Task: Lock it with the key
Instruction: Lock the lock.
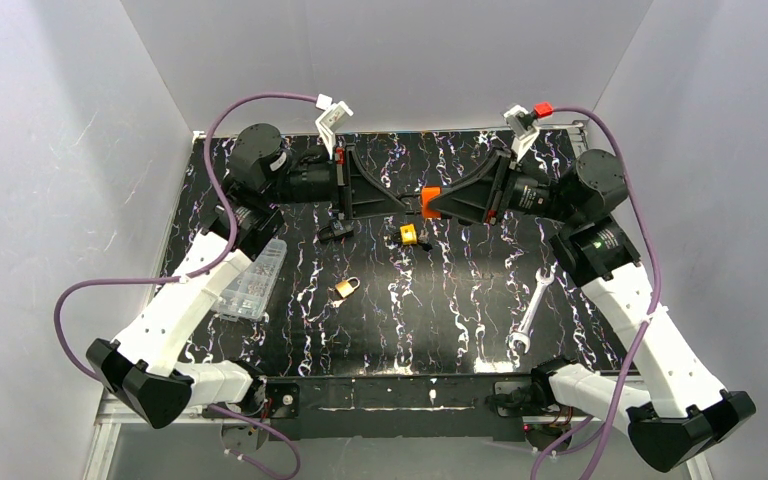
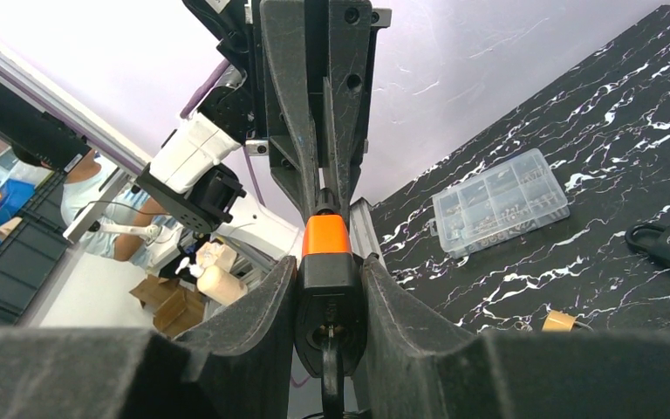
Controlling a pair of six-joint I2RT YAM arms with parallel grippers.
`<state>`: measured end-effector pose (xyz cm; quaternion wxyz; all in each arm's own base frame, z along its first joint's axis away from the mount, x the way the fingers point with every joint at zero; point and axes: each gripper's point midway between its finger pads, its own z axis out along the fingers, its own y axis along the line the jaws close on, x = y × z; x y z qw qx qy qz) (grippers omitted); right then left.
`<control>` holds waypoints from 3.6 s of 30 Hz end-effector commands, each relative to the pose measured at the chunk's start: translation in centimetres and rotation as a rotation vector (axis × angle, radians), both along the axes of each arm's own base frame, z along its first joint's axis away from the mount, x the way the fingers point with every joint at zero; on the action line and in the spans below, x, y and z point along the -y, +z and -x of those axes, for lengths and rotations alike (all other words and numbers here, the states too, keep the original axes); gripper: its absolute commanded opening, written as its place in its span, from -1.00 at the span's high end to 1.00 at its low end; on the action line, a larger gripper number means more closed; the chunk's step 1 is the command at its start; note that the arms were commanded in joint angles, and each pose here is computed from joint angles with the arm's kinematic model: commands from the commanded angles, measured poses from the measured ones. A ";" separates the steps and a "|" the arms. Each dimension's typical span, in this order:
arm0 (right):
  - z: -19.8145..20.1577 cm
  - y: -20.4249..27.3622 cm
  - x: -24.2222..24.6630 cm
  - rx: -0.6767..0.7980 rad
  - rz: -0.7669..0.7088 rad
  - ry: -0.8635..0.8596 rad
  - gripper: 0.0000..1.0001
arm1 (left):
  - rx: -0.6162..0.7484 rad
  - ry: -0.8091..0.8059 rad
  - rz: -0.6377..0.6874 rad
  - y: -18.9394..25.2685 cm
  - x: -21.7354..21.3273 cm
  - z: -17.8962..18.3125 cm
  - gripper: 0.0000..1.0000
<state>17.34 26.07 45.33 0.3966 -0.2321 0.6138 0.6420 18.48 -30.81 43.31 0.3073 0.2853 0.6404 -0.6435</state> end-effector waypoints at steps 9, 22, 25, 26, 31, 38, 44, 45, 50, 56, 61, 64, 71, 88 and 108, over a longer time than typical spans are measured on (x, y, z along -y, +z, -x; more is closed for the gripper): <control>1.4 2.1 -1.2 0.102 -0.031 0.036 0.97 | 0.017 -0.044 -0.024 0.1 1.4 1.3 1.00; 0.9 0.5 -2.2 0.092 0.011 0.024 0.97 | 0.022 -0.080 -0.033 0.4 2.7 2.0 1.00; 0.9 0.3 -2.4 0.089 0.017 0.029 0.97 | 0.023 -0.081 -0.032 0.5 2.9 2.0 1.00; 0.9 0.2 -2.5 0.088 0.020 0.030 0.97 | 0.026 -0.080 -0.030 0.7 2.9 1.9 1.00; 1.0 -0.2 -2.7 0.086 0.030 0.038 0.97 | 0.032 -0.079 -0.025 1.1 3.1 1.8 1.00; 1.2 -0.6 -3.1 0.084 0.039 0.049 0.97 | 0.040 -0.091 -0.017 1.7 3.7 1.8 1.00; 1.2 -0.8 -3.4 0.082 0.045 0.056 0.97 | 0.043 -0.098 -0.015 1.9 4.0 1.8 1.00; 1.2 -0.8 -3.4 0.083 0.046 0.057 0.97 | 0.046 -0.100 -0.013 2.0 4.0 1.8 1.00; 1.0 -0.7 -3.3 0.088 0.053 0.039 0.97 | 0.051 -0.078 -0.023 1.9 3.8 1.7 1.00; 0.9 -0.3 -1.1 0.143 0.081 -0.045 -0.07 | 0.000 0.153 -0.100 -0.1 1.1 -2.2 1.00; 0.9 -0.2 1.2 0.172 0.070 -0.083 -0.48 | -0.045 0.174 -0.040 -0.2 -0.7 -2.7 1.00; 1.1 -0.1 2.4 0.169 0.029 -0.062 -0.55 | -0.027 0.168 -0.032 0.2 -1.1 -2.1 1.00; 0.1 -0.1 4.1 0.124 -0.026 -0.008 -0.47 | -0.002 0.124 0.006 1.2 -1.7 -0.5 1.00; -0.7 -0.1 3.2 0.066 -0.030 0.050 -0.10 | -0.026 0.101 0.037 1.3 -1.2 -0.6 1.00; -1.7 -1.7 3.6 0.049 -0.035 -0.031 0.97 | -0.053 0.144 0.014 0.1 -2.4 -1.9 1.00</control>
